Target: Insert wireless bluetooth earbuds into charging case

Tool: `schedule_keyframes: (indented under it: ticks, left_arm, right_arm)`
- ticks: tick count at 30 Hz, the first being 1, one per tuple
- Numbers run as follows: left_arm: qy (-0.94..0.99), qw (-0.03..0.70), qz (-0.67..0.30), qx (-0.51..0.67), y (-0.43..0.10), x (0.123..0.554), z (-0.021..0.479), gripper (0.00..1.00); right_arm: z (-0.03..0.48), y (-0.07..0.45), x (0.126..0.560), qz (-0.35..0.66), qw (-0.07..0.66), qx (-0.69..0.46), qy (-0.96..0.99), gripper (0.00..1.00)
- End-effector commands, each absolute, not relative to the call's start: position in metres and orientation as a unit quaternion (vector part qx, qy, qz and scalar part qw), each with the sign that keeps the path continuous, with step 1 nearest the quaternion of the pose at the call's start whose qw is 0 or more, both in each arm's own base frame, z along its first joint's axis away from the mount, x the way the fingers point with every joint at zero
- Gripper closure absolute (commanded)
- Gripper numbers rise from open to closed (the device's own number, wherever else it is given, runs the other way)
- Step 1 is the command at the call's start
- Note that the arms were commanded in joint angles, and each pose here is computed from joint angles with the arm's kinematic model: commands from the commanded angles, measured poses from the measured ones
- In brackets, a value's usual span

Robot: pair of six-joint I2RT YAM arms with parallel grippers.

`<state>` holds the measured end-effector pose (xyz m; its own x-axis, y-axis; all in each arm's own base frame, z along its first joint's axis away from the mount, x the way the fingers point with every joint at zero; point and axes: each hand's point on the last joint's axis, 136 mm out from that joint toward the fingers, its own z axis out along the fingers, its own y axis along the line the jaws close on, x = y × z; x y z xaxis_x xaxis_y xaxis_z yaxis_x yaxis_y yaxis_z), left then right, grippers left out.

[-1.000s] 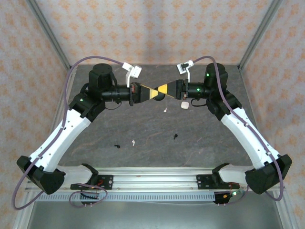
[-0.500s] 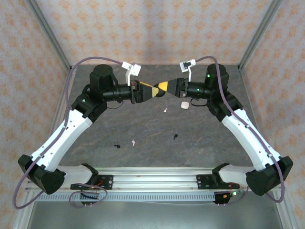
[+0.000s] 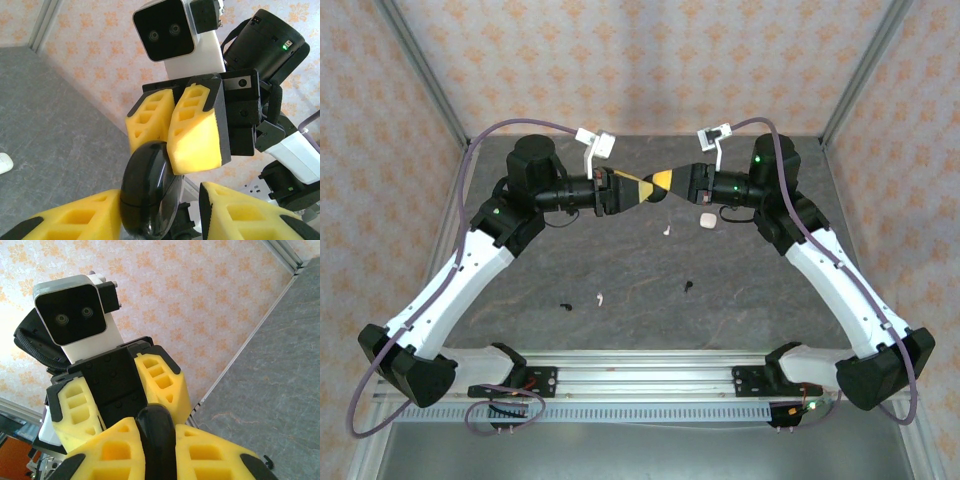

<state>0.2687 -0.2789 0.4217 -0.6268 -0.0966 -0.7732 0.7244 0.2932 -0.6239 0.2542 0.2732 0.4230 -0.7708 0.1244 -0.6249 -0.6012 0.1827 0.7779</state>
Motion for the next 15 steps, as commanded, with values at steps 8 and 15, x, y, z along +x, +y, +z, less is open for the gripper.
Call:
schedule_keyframes:
  ticks: [8,15]
  left_arm:
    - [0.705,0.354,-0.566,0.239,-0.291,0.264,0.418,0.63]
    - [0.709,0.34,-0.565,0.251,-0.296,0.262,0.415,0.84]
  right_arm:
    - [0.443,0.273,0.248,0.627,0.319,-0.184,0.687,0.97]
    - [0.441,0.273,0.247,0.628,0.318,-0.182,0.687,0.97]
